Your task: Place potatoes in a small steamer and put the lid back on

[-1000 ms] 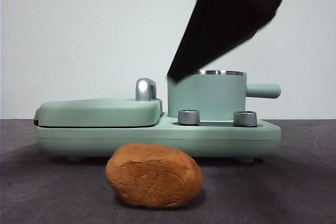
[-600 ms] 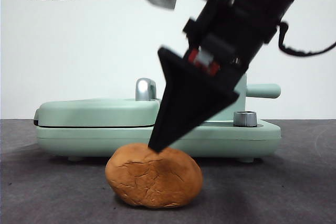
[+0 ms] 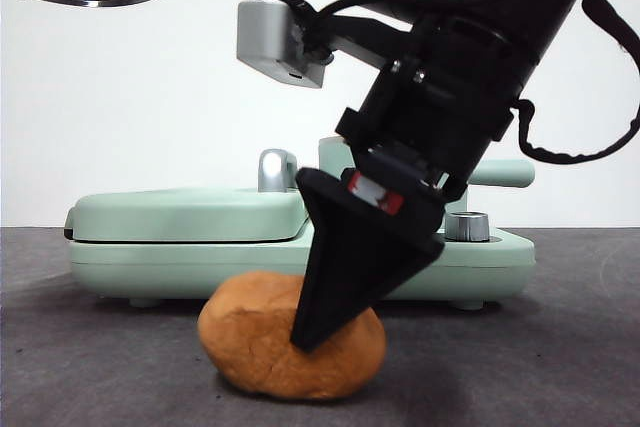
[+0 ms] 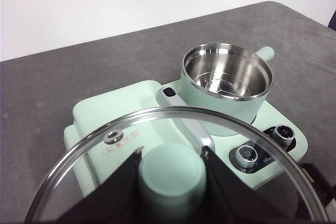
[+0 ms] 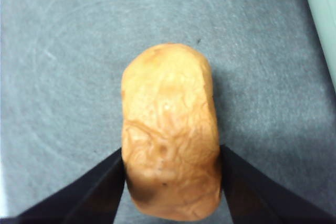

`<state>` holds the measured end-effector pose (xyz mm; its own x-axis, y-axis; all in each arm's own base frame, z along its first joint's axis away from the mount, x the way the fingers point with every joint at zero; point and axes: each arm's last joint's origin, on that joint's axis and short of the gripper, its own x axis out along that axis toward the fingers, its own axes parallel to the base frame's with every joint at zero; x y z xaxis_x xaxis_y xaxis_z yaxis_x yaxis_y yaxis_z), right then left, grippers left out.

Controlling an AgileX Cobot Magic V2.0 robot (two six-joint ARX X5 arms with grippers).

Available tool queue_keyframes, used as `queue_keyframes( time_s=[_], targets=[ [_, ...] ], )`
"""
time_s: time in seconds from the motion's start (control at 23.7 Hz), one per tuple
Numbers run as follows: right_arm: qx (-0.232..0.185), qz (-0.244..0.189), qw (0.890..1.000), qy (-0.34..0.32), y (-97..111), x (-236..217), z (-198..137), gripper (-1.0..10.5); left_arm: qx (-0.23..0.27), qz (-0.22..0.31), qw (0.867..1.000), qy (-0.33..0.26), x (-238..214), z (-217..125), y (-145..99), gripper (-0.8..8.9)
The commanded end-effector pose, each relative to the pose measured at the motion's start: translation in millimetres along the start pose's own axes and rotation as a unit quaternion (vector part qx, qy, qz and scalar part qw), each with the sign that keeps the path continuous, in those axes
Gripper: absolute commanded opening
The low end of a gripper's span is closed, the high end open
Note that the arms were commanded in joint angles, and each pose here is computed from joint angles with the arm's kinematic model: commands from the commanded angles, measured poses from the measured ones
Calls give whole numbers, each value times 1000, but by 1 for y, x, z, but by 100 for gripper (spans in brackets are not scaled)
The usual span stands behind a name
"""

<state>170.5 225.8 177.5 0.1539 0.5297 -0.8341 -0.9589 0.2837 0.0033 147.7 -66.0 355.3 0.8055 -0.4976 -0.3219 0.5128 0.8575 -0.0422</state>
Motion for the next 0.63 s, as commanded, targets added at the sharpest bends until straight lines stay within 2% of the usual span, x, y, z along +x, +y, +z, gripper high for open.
queue_keyframes(
  time_s=[0.04,0.13,0.25,0.46,0.63],
  targets=[
    [27,-7,999,-32,4,-17,10,249,4,-1,1000,-23,-3,8,-1,14],
    [49,-17,997,-55,7,-41,13,244,6,-1,1000,-23,-3,7,-1,14],
    [98,-68,989,-84,9,-86,21,239,6,-1,1000,-23,-3,8,-1,14],
    [147,-157,965,-148,-3,-168,52,239,6,-1,1000,-24,-3,8,-1,14],
    [166,-199,945,-198,-23,-204,70,235,6,-1,1000,-24,-3,8,-1,14]
  ],
)
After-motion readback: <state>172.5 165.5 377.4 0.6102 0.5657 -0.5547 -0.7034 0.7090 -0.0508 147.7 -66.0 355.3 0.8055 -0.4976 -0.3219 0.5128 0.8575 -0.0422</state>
